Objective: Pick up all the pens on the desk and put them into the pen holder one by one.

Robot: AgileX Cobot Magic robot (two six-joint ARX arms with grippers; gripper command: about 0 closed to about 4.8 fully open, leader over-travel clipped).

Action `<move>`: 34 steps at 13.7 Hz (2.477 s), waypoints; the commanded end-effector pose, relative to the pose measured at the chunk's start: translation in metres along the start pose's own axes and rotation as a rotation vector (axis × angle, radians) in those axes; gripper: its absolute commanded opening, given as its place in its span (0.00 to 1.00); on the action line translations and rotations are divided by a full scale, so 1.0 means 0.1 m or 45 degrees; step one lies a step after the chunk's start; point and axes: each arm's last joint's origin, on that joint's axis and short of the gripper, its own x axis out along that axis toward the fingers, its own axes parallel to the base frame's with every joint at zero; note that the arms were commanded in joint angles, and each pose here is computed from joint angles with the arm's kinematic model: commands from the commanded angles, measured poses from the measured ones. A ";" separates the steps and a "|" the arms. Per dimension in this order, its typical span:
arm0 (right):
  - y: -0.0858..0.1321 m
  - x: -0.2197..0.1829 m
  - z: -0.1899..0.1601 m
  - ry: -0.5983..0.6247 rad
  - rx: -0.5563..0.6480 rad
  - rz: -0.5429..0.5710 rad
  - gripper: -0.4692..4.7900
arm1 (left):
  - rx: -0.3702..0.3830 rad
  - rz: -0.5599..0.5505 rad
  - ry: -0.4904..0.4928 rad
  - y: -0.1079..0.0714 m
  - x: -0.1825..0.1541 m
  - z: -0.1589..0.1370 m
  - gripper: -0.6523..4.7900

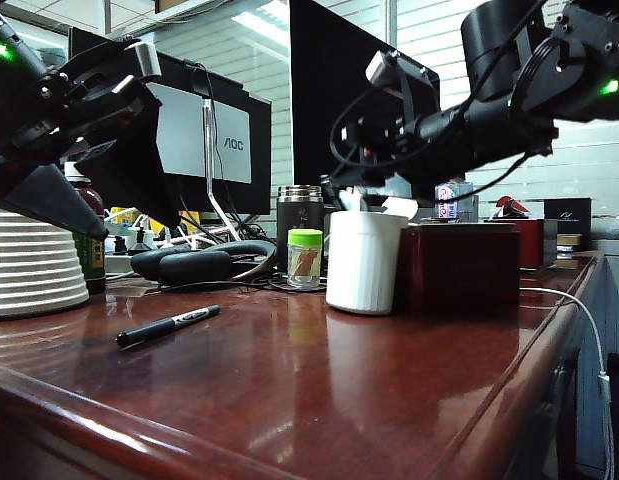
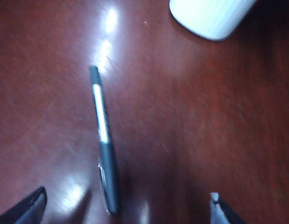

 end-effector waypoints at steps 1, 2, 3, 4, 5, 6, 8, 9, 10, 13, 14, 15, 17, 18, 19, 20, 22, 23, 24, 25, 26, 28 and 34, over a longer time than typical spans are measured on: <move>0.12 -0.19 0.42 -0.177 -0.070 0.026 0.48 | 0.031 0.016 -0.138 0.00 -0.02 0.12 1.00; 0.17 -0.29 0.57 -0.236 -0.093 0.032 0.48 | 0.031 0.015 -0.147 0.00 -0.02 0.13 1.00; 0.24 -0.44 0.77 -0.311 -0.122 0.039 0.48 | 0.021 0.014 -0.148 0.00 -0.02 0.13 1.00; 0.32 -0.60 0.95 -0.368 -0.144 0.042 0.48 | 0.017 0.014 -0.147 0.00 -0.01 0.13 1.00; 0.37 -0.79 1.11 -0.416 -0.166 0.021 0.48 | 0.015 0.014 -0.138 0.00 0.02 0.12 1.00; 0.41 -0.99 1.24 -0.437 -0.196 -0.004 0.48 | -0.004 0.012 -0.101 0.01 0.09 0.12 1.00; 0.45 -1.38 1.39 -0.389 -0.234 -0.083 0.48 | -0.077 -0.023 0.020 0.03 0.32 0.16 1.00; 0.46 -1.70 1.44 -0.331 -0.288 -0.172 0.48 | -0.105 -0.015 0.146 0.06 0.49 0.28 1.00; 0.46 -1.87 1.46 -0.309 -0.317 -0.228 0.48 | -0.113 -0.005 0.220 0.07 0.59 0.39 1.00; 0.42 -2.24 1.50 -0.305 -0.329 -0.377 0.48 | -0.137 0.025 0.399 0.10 0.77 0.62 1.00; 0.41 -2.28 1.51 -0.308 -0.330 -0.398 0.48 | -0.169 0.032 0.446 0.10 0.80 0.64 1.00; 0.41 -2.30 1.51 -0.310 -0.330 -0.410 0.48 | -0.203 0.040 0.492 0.11 0.82 0.62 1.00; 0.40 -2.29 1.50 -0.303 -0.327 -0.409 0.48 | -0.215 0.046 0.551 0.13 0.86 0.57 1.00; 0.40 -2.29 1.50 -0.299 -0.325 -0.408 0.48 | -0.216 0.046 0.563 0.13 0.87 0.56 1.00; 0.40 -2.29 1.50 -0.297 -0.324 -0.408 0.48 | -0.217 0.046 0.574 0.13 0.91 0.54 1.00; 0.40 -2.29 1.50 -0.296 -0.323 -0.408 0.48 | -0.219 0.043 0.584 0.14 0.96 0.52 1.00; 0.39 -2.28 1.49 -0.292 -0.321 -0.408 0.48 | -0.222 0.043 0.608 0.15 1.02 0.48 1.00; 0.39 -2.28 1.49 -0.284 -0.316 -0.408 0.48 | -0.223 0.043 0.618 0.15 1.05 0.46 1.00; 0.38 -2.27 1.47 -0.267 -0.306 -0.408 0.48 | -0.224 0.043 0.624 0.15 1.06 0.45 1.00; 0.37 -2.25 1.45 -0.236 -0.293 -0.381 0.48 | -0.224 0.039 0.620 0.15 1.07 0.45 1.00; 0.37 -2.22 1.41 -0.196 -0.276 -0.316 0.47 | -0.223 0.039 0.607 0.15 1.07 0.46 1.00; 0.33 -2.09 1.21 0.019 -0.135 0.000 0.47 | -0.226 0.037 0.590 0.15 1.08 0.47 0.89; 0.44 -1.86 0.88 0.325 -0.045 0.345 0.47 | -0.252 -0.049 0.597 0.13 1.08 0.47 0.14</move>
